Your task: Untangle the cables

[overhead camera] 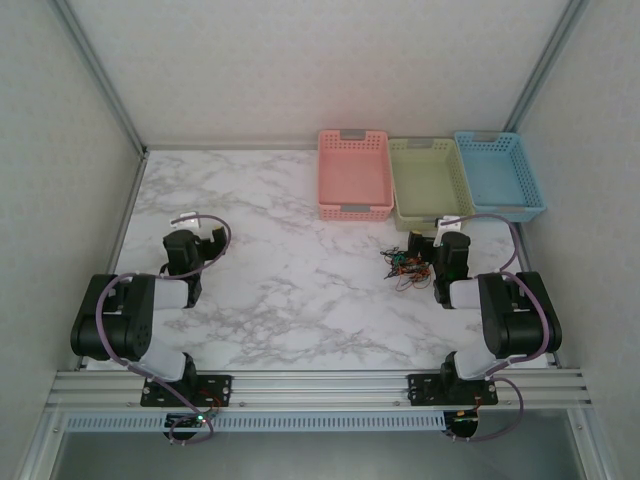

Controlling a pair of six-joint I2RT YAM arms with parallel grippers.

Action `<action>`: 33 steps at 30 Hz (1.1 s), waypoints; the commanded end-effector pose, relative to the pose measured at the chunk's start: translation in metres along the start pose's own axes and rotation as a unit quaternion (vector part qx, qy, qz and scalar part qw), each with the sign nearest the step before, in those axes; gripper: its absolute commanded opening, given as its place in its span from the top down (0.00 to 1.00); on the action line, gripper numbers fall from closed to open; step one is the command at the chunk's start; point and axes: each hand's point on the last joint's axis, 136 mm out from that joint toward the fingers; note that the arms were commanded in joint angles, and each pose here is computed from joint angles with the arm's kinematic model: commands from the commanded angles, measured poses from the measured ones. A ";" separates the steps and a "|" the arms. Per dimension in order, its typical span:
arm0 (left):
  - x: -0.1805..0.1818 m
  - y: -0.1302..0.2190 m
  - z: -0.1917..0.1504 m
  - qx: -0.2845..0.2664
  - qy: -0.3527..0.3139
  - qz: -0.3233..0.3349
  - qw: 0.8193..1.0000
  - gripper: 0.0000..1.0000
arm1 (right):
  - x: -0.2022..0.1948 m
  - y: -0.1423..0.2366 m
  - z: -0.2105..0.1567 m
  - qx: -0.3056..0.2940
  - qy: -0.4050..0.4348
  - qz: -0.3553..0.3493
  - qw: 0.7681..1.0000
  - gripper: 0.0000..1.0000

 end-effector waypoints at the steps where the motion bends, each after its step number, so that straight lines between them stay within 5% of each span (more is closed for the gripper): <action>1: -0.001 -0.002 0.012 -0.018 0.010 -0.003 1.000 0.00 | 0.001 -0.002 0.010 -0.012 0.006 0.004 1.000 0.01; 23: -0.001 -0.002 0.012 -0.019 0.009 -0.003 1.000 0.00 | 0.000 -0.002 0.014 -0.010 0.002 0.003 1.000 0.01; 33: -0.002 0.010 0.022 -0.036 -0.004 0.010 0.999 0.00 | 0.011 0.066 0.095 -0.029 -0.045 -0.002 0.999 0.08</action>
Point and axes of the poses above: each hand's point on the last joint's axis, 136 mm out from that joint toward the fingers, its own y axis back along the fingers, its own x axis along the line the jaws close on, z = x × y, and after that the axes turned 7 degrees about -y, right-handed
